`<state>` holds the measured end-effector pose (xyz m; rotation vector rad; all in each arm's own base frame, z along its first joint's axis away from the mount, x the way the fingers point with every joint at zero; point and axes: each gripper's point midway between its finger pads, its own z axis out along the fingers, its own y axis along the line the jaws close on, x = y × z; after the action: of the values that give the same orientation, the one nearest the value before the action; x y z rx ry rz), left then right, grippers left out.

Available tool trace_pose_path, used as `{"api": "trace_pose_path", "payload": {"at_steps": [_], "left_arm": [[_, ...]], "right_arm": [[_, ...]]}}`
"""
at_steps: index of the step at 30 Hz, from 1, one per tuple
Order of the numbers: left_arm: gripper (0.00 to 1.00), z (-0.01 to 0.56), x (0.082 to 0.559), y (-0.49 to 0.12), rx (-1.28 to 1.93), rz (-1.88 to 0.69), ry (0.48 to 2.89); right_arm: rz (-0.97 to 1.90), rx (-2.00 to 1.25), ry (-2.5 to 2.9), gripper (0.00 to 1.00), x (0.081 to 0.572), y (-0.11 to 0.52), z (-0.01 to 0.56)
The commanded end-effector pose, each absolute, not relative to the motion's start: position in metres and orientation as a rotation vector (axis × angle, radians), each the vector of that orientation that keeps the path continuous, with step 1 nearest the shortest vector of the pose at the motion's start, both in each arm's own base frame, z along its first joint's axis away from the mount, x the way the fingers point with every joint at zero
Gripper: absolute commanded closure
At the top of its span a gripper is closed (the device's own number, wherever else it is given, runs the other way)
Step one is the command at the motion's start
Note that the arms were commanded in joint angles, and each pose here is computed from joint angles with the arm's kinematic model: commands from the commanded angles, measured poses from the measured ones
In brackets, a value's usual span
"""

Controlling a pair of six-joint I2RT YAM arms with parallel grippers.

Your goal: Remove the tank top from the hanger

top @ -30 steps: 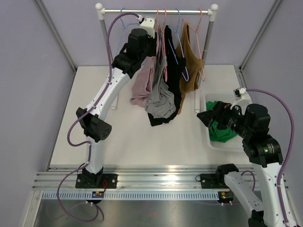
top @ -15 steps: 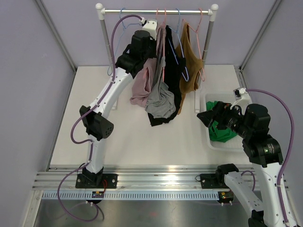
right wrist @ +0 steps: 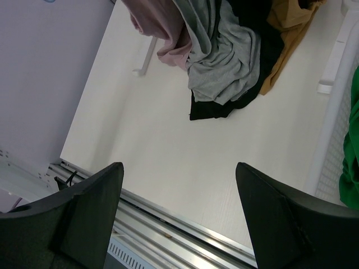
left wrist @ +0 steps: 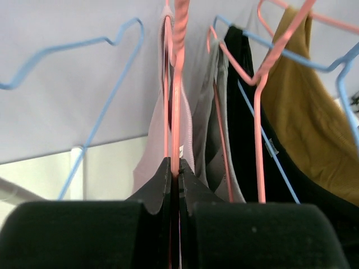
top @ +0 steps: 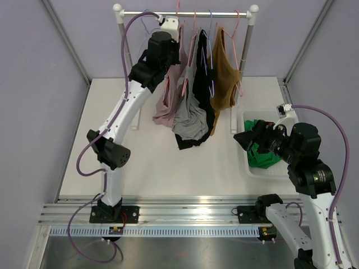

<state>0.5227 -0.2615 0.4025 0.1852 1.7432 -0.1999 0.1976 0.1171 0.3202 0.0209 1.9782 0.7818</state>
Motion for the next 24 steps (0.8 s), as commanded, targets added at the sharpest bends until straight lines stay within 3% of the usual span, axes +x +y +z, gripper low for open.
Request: {"api": "trace_pose_path", "payload": {"at_steps": [1,11,19,24], "left_arm": [[1.0,0.522,0.48,-0.226,0.06,-0.242,1.488],[1.0,0.525,0.402,-0.199,0.117,-0.329,1.577],[1.0,0.534,0.302,-0.161,0.159,-0.454,1.572],[1.0,0.528,0.236,-0.139,0.191,-0.527,1.598]], "right_arm": [[0.792,-0.023,1.925,0.12,0.196,0.119,0.339],[0.786,-0.056,1.902,0.11,0.194,0.12,0.354],[0.8,-0.097,1.855,0.06,0.196,0.123,0.373],[0.982,-0.176,1.831,0.03,0.192,0.148,0.389]]}}
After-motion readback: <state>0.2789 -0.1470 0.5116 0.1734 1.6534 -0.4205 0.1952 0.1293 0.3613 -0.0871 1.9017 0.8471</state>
